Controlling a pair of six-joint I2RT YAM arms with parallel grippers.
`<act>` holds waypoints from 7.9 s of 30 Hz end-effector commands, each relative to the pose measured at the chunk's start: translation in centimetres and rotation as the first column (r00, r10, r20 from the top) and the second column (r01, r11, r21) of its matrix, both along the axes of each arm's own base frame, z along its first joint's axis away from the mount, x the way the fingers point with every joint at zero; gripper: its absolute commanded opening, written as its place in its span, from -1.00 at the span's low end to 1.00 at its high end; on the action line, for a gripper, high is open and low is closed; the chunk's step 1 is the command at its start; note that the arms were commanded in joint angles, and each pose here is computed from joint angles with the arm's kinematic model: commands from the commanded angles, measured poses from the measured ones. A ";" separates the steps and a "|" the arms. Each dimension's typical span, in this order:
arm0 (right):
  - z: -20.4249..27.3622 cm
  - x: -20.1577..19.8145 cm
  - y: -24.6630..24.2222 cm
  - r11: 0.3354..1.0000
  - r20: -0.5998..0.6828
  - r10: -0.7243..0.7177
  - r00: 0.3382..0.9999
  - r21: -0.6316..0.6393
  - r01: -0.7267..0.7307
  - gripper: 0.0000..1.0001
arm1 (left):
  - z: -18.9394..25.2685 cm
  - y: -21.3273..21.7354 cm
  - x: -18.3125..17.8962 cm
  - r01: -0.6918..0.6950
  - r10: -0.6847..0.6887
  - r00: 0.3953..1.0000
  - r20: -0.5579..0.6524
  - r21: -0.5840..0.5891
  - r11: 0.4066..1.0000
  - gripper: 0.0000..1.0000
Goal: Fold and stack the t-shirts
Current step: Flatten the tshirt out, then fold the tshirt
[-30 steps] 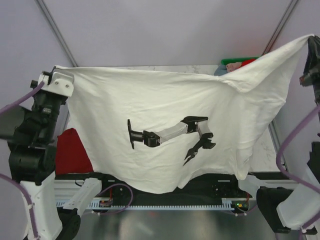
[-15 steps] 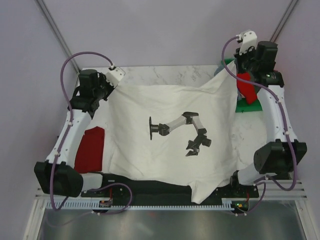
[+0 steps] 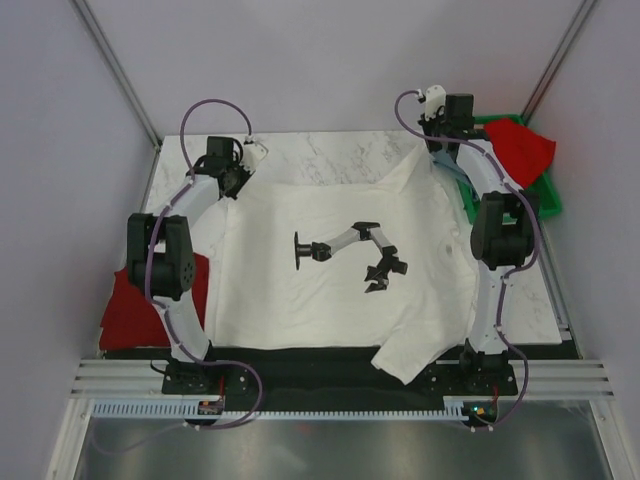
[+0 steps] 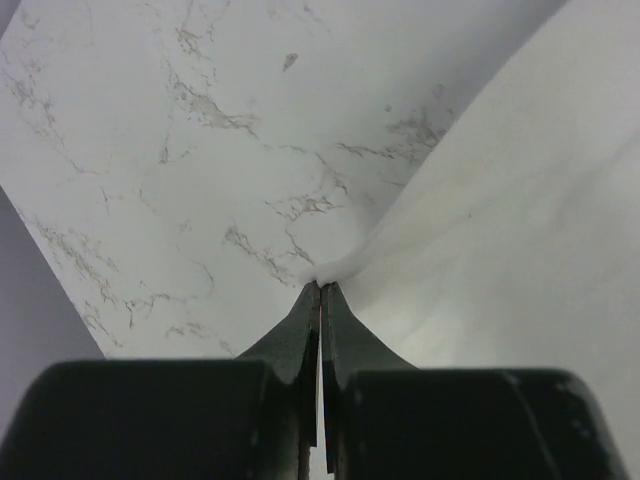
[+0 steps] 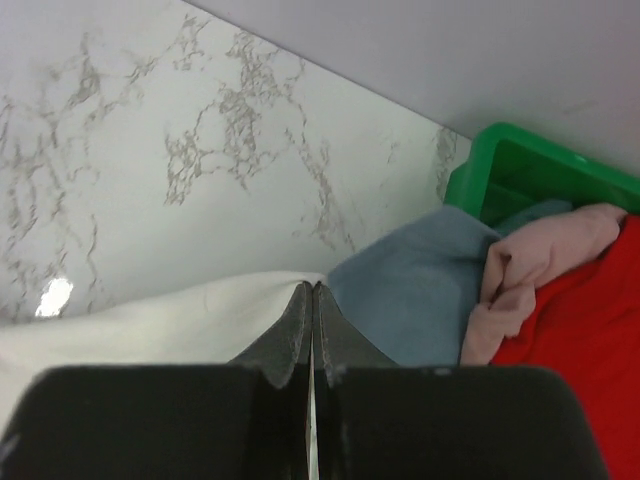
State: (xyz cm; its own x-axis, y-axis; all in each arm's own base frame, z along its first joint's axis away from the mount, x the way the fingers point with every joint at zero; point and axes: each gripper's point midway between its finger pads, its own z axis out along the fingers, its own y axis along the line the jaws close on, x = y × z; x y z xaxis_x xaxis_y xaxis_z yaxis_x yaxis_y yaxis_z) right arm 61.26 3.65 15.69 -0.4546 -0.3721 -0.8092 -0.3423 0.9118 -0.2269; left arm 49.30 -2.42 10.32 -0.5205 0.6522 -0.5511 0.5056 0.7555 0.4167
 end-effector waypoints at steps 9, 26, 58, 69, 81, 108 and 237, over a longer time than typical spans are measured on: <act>3.7 9.1 0.2 0.996 0.259 -0.082 0.962 -0.012 0.088 -1.00 | 3.2 3.2 11.1 -0.158 0.155 0.967 0.200 0.000 0.987 -0.95; 7.9 6.4 0.8 0.995 0.311 -0.056 0.949 -0.058 0.078 -1.00 | 5.7 2.8 10.4 -0.110 0.114 0.967 0.227 -0.030 0.993 -0.96; 4.3 -11.7 0.2 0.998 -0.007 -0.040 0.999 -0.045 0.040 -1.00 | 3.5 5.3 1.9 -0.079 0.090 0.987 0.134 -0.082 0.993 -0.95; 3.7 -16.1 0.7 0.999 -0.068 -0.036 0.997 0.016 0.037 -1.00 | 1.4 5.5 -1.9 -0.087 0.091 0.993 0.070 -0.062 0.994 -0.96; 0.9 -21.1 1.3 0.997 -0.166 -0.024 0.986 0.070 0.036 -1.00 | -2.4 5.1 -5.6 -0.101 0.099 0.995 -0.034 -0.071 0.992 -0.96; -3.5 -10.6 1.4 0.999 -0.225 -0.031 0.974 0.034 0.040 -0.30 | -2.0 3.7 -3.7 -0.137 0.107 0.973 -0.203 -0.137 0.981 -0.09; -4.0 -9.9 -0.9 1.000 -0.346 0.009 0.938 0.022 -0.001 -0.11 | 3.3 1.6 -1.0 -0.296 0.218 0.944 -0.246 -0.345 0.891 0.16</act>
